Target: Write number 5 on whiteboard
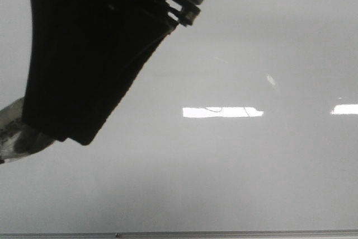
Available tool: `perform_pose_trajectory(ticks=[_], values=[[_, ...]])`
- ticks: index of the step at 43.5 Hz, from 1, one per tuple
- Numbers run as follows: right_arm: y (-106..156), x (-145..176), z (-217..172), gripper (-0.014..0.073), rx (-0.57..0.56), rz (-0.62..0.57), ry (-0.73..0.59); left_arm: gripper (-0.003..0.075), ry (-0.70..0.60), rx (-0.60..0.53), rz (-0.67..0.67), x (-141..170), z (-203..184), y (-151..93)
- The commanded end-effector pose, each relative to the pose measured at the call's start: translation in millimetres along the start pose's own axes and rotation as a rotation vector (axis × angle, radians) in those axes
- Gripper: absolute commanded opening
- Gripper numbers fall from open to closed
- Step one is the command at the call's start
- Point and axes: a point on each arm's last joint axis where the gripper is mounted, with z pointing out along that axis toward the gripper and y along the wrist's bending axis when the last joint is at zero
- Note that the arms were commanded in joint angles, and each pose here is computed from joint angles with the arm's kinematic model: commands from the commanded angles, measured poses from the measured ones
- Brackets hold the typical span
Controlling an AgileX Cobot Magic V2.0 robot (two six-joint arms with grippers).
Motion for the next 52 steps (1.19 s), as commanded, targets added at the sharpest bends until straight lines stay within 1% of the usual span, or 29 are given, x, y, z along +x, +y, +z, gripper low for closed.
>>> perform_pose_trajectory(ticks=[1,7,13,20,23,27,32,33,34,36,38,42,46,49,52], values=[[6.2,-12.7,-19.1,0.0272,0.021,-0.019,-0.093,-0.0020,-0.075,-0.030,0.003,-8.9,-11.1,2.0],[6.2,-12.9,-19.1,0.0127,0.021,-0.017,-0.095,-0.0020,-0.075,-0.030,0.003,-8.9,-11.1,2.0],[6.3,-12.8,-19.1,-0.0074,0.020,-0.017,-0.093,-0.0020,-0.075,-0.030,0.003,-8.9,-11.1,2.0],[6.5,-12.8,-20.4,-0.0068,0.023,-0.019,-0.097,-0.0016,-0.079,-0.031,-0.002,-9.4,-11.2,2.1],[5.7,-11.3,-24.1,-0.0068,0.029,-0.020,-0.093,0.0019,-0.071,-0.025,-0.003,-8.6,-11.1,1.5],[2.8,-5.8,-32.7,-0.0066,0.039,-0.002,-0.094,0.0143,-0.070,-0.023,-0.030,-8.5,-11.1,1.4],[-1.0,8.2,-43.9,-0.0063,0.070,0.035,-0.101,0.0389,-0.079,-0.026,-0.065,-9.0,-11.6,1.7],[-2.6,13.5,-44.9,-0.0063,0.074,0.050,-0.096,0.0451,-0.083,-0.028,-0.075,-9.3,-11.6,1.9],[-3.2,16.4,-47.5,-0.0063,0.081,0.057,-0.098,0.0492,-0.087,-0.030,-0.075,-9.7,-11.6,2.1],[-4.0,27.3,-50.0,-0.0063,0.089,0.084,-0.089,0.0568,-0.091,-0.032,-0.076,-10.1,-11.7,2.3],[-4.5,35.6,-54.3,-0.0063,0.102,0.105,-0.090,0.0608,-0.095,-0.034,-0.076,-10.4,-11.7,2.5],[-3.9,58.9,-63.8,-0.0063,0.140,0.168,-0.094,0.0620,-0.096,-0.034,-0.076,-10.5,-11.7,2.6],[-5.7,81.6,-78.1,-0.0063,0.223,0.253,-0.134,0.0618,-0.096,-0.034,-0.076,-10.5,-11.7,2.6],[-5.4,97.2,-91.8,-0.0063,0.324,0.312,-0.198,0.0603,-0.096,-0.034,-0.076,-10.5,-11.7,2.6],[-6.3,108.9,-106.3,-0.0063,0.449,0.353,-0.279,0.0553,-0.096,-0.034,-0.076,-10.5,-11.7,2.6]])
